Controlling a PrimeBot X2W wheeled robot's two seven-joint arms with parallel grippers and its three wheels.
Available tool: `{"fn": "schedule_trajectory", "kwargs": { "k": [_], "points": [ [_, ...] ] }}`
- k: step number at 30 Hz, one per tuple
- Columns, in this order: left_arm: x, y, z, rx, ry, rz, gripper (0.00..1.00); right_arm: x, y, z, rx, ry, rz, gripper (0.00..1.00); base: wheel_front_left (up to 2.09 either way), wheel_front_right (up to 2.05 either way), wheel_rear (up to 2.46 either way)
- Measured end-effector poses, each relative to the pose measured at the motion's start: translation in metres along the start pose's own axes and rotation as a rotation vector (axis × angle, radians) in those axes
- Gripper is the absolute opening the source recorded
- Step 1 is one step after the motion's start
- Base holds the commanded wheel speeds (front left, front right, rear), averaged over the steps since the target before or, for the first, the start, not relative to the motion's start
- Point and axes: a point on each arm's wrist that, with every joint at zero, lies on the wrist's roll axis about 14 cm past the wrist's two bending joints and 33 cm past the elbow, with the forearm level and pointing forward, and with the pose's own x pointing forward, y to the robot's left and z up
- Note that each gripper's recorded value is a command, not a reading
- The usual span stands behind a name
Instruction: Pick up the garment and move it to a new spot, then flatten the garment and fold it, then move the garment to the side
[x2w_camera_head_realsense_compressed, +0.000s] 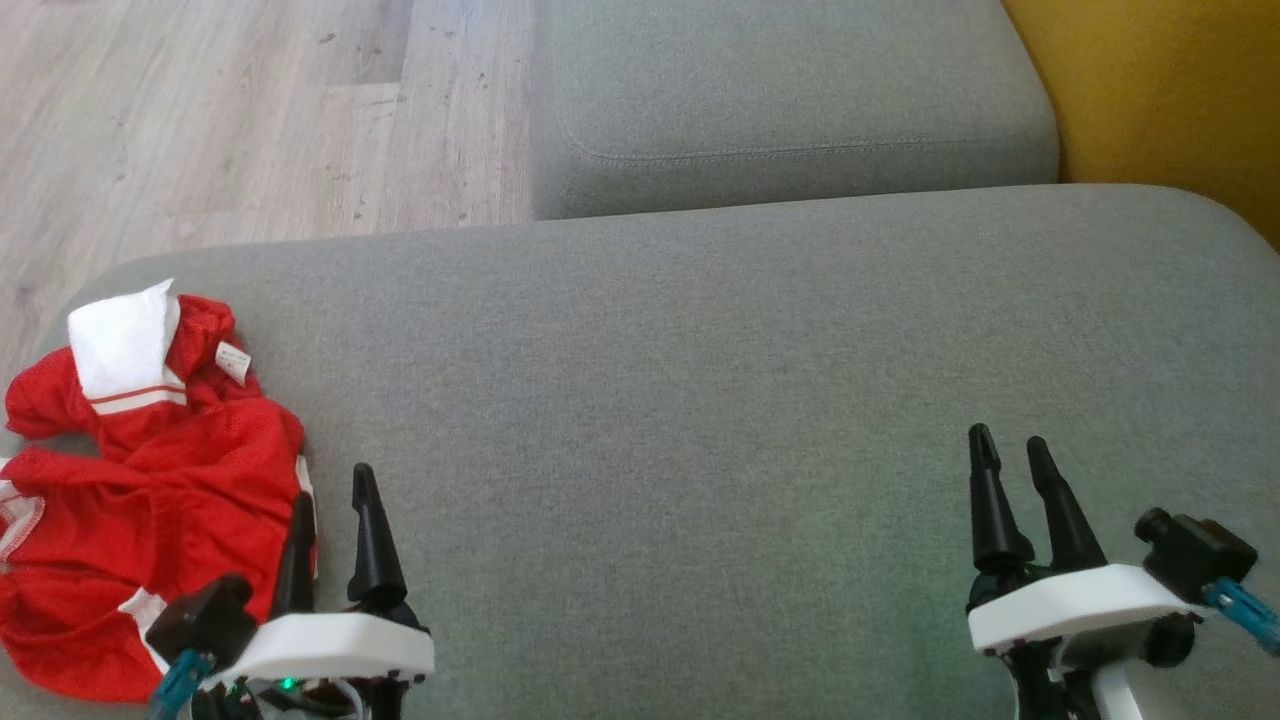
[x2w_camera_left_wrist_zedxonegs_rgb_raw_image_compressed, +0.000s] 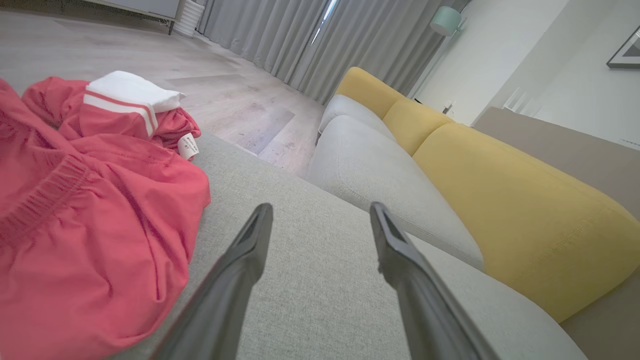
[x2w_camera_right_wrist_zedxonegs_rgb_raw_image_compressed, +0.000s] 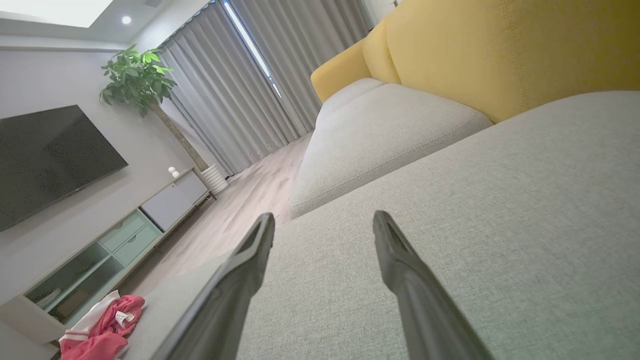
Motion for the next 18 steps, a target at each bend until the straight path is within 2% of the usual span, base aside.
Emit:
{"fn": "schedule_trajectory", "kwargs": {
  "k": [18],
  "points": [
    [-0.005,-0.012,-0.003,0.232,-0.032,-0.049,1.0,-0.004,0.018,0.004,-0.243,-0.033,0.074,1.0,0.0,0.0,0.0]
  ]
}}
